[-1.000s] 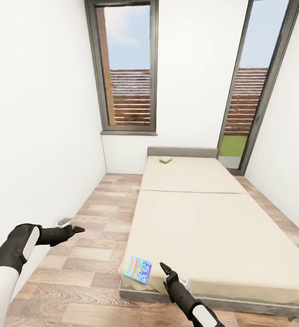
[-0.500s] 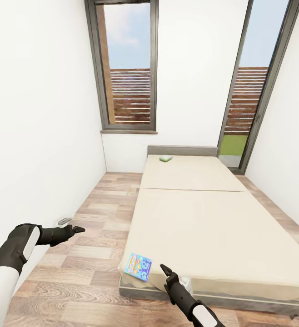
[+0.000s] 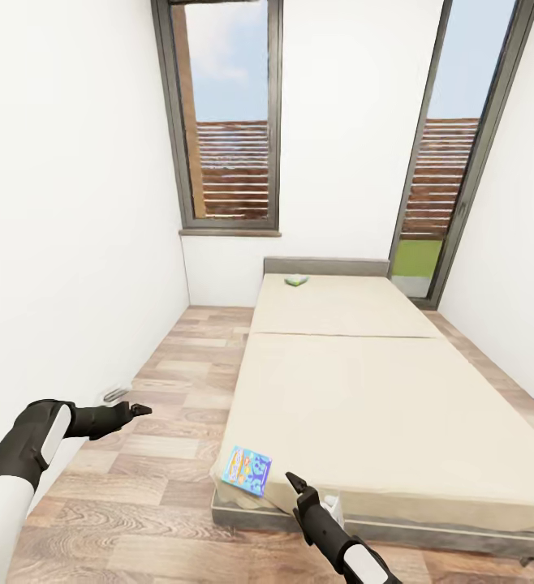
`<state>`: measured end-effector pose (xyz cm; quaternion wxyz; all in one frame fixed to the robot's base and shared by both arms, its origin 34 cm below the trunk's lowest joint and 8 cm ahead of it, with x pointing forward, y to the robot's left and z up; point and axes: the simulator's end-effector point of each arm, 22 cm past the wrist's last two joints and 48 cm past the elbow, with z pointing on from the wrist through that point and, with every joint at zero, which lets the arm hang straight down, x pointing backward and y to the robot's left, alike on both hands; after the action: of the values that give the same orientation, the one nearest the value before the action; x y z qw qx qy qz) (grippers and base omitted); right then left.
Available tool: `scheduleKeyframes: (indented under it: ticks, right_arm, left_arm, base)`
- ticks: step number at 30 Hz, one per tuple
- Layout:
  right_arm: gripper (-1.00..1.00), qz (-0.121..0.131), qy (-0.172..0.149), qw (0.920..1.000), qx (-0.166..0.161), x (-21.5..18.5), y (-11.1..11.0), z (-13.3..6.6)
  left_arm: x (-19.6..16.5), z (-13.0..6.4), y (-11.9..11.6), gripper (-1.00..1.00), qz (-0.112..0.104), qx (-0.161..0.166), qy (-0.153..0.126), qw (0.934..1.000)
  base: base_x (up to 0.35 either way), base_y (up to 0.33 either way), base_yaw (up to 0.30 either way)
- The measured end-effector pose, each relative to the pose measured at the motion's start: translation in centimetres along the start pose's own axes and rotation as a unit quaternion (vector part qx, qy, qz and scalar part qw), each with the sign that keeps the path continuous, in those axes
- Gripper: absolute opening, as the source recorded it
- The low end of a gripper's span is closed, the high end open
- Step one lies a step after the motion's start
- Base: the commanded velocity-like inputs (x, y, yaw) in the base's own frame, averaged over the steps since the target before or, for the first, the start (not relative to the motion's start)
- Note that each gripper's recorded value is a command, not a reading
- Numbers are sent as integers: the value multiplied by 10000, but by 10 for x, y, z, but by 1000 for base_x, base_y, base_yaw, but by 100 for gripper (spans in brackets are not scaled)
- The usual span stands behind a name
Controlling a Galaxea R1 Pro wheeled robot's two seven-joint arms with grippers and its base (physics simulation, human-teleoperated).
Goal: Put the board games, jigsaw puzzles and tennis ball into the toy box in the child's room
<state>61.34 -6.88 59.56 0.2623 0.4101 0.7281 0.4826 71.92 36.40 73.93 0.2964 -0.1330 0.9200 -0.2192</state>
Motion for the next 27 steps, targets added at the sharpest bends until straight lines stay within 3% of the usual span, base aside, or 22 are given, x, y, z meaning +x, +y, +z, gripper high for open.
scheduleKeyframes:
  ticks: [27]
  right_arm:
    - [100, 31, 25, 10000, -76, 4, -47, 16]
  left_arm:
    - [30, 33, 26, 100, -9, 1, -3, 10000]
  base:
    - [0, 0, 0]
